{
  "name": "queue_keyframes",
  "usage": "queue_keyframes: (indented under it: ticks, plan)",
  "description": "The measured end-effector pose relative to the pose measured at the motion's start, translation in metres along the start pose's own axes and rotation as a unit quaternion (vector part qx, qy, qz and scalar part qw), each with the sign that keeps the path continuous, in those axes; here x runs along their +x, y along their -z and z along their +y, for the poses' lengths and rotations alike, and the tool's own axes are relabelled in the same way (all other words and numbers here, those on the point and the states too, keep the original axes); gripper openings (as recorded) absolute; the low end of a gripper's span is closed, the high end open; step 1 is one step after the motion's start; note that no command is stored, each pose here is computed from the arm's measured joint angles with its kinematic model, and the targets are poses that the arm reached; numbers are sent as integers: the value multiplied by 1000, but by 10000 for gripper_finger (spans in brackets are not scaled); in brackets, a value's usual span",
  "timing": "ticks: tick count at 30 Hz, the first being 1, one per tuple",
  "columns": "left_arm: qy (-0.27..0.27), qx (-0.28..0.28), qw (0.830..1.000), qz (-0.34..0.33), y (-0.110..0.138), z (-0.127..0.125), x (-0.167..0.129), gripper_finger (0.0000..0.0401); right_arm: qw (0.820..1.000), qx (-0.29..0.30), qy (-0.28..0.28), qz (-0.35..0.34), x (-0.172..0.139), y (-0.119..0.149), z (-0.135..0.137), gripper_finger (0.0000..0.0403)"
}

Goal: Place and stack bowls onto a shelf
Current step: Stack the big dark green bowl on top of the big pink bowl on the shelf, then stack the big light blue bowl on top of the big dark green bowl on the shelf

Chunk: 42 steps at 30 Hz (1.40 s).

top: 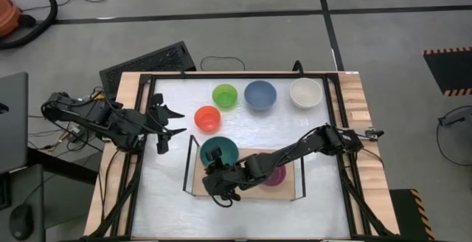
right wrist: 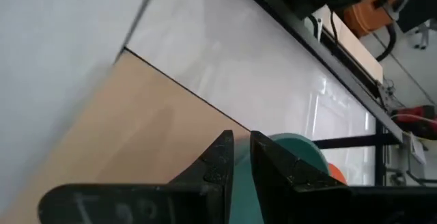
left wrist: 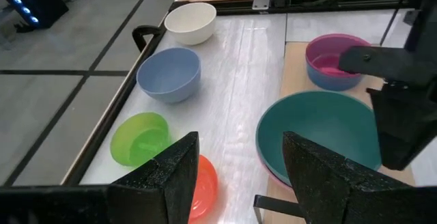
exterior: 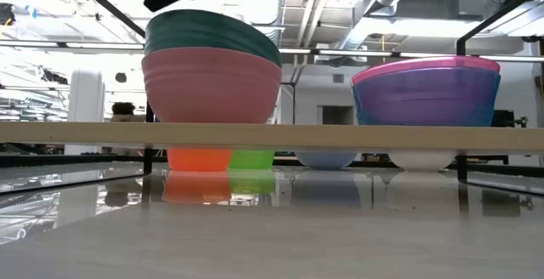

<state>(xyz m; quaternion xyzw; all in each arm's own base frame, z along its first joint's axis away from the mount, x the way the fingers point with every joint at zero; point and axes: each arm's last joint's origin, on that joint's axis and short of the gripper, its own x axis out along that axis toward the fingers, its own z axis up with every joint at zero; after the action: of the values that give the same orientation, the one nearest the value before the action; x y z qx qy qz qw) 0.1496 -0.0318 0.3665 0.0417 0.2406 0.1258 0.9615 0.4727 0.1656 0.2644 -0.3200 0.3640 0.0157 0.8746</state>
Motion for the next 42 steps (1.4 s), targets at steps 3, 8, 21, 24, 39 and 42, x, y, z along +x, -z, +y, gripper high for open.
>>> queue_keyframes:
  ticks: [3, 8, 21, 24, 39, 42]
  plan:
    - [0, 0, 1000, 1, 0, 0, 0, 197, 1000, -7, 6, -14, -3, -3, -3, 75]
    - [0, 0, 1000, 0, 0, 0, 0, 197, 999, 9, 16, -41, -19, -10, -14, 75]
    - [0, 2, 1000, 1, 0, 0, 0, 197, 999, 33, -29, 7, 10, 9, -16, 75]
    - [0, 2, 1000, 1, 0, 0, 0, 197, 1000, 21, -9, 8, 4, 7, -20, 75]
    - [-1, 7, 1000, 9, 2, 0, 0, 197, 952, 174, 88, 235, -96, 92, -157, 96]
    - [-1, 9, 1000, 12, 2, 0, 0, 197, 932, 219, 66, 282, -92, 124, -188, 122]
